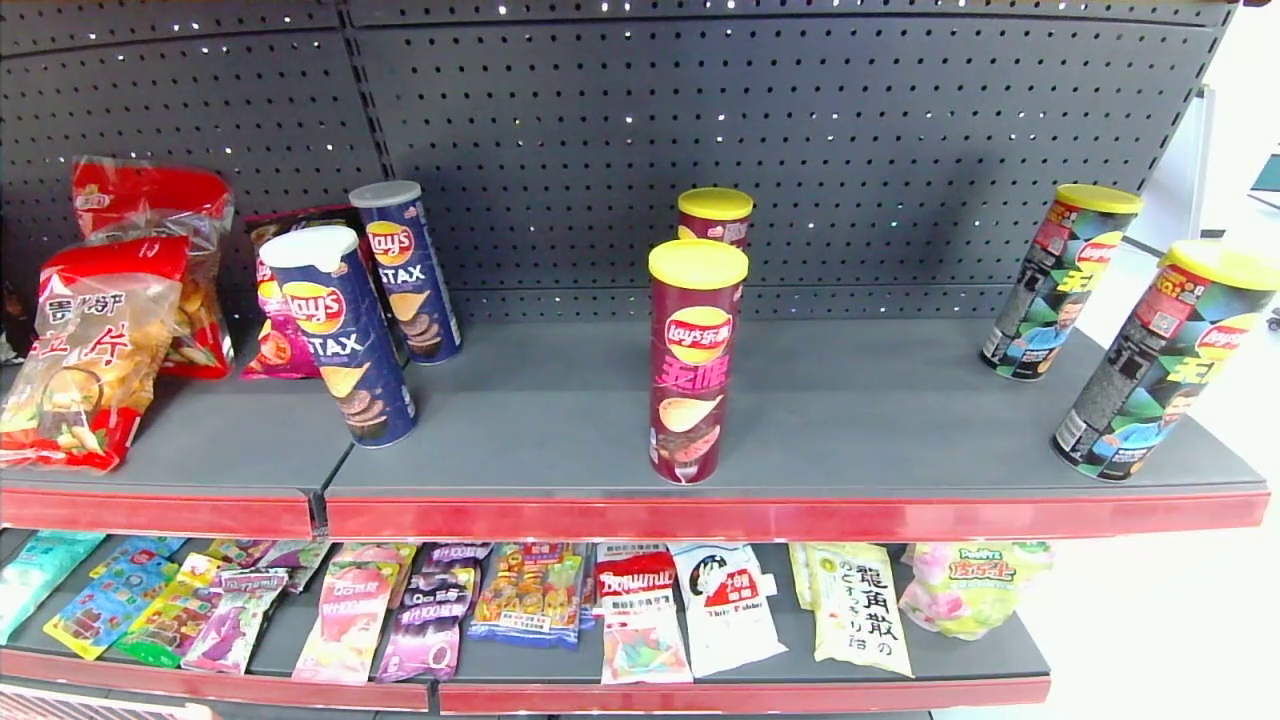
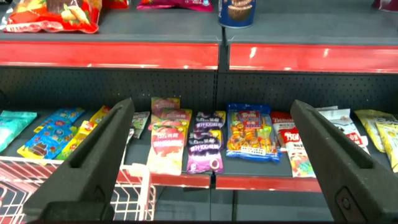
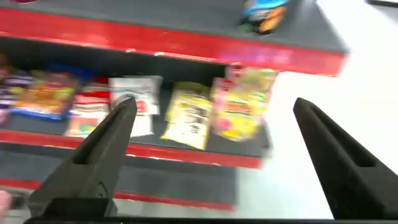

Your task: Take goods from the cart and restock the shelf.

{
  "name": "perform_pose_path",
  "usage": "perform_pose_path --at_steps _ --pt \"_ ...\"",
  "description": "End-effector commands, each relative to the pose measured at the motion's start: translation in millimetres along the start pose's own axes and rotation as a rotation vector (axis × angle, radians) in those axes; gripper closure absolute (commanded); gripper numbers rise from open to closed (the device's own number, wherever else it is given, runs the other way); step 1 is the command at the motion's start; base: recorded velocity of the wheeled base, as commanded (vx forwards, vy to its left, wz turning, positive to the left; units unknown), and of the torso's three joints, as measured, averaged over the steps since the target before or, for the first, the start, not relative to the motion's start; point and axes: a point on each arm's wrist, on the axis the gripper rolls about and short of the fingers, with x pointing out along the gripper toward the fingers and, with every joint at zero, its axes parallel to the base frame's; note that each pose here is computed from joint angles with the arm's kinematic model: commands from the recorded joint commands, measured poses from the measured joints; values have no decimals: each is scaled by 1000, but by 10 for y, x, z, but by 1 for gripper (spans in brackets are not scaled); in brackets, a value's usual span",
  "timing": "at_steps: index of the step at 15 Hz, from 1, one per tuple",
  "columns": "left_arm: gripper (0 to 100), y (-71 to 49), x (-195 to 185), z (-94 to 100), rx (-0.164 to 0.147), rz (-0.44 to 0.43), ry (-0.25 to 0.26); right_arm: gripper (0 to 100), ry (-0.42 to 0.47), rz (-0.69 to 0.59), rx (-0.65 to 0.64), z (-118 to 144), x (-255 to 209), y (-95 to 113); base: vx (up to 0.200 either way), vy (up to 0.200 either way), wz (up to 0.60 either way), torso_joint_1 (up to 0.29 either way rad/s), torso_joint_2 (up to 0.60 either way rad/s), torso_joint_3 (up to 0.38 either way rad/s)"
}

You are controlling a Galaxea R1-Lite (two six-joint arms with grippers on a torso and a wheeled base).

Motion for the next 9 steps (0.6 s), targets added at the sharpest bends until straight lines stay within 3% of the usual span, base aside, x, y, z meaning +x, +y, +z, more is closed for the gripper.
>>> perform_pose_path --at_steps 1,3,5,9 --pt "0 1 -9 -3 0 -1 -12 0 -128 116 39 -318 47 81 0 0 0 0 0 0" --pt "0 1 -9 -3 0 -1 -12 0 -181 67 37 -334 73 72 0 0 0 0 0 0" --pt "0 1 -9 -3 0 -1 -12 0 -103 -75 122 -401 76 45 0 0 0 0 0 0" --pt "0 1 -9 -3 0 -1 -12 0 -114 -69 93 -401 82 46 0 0 0 0 0 0"
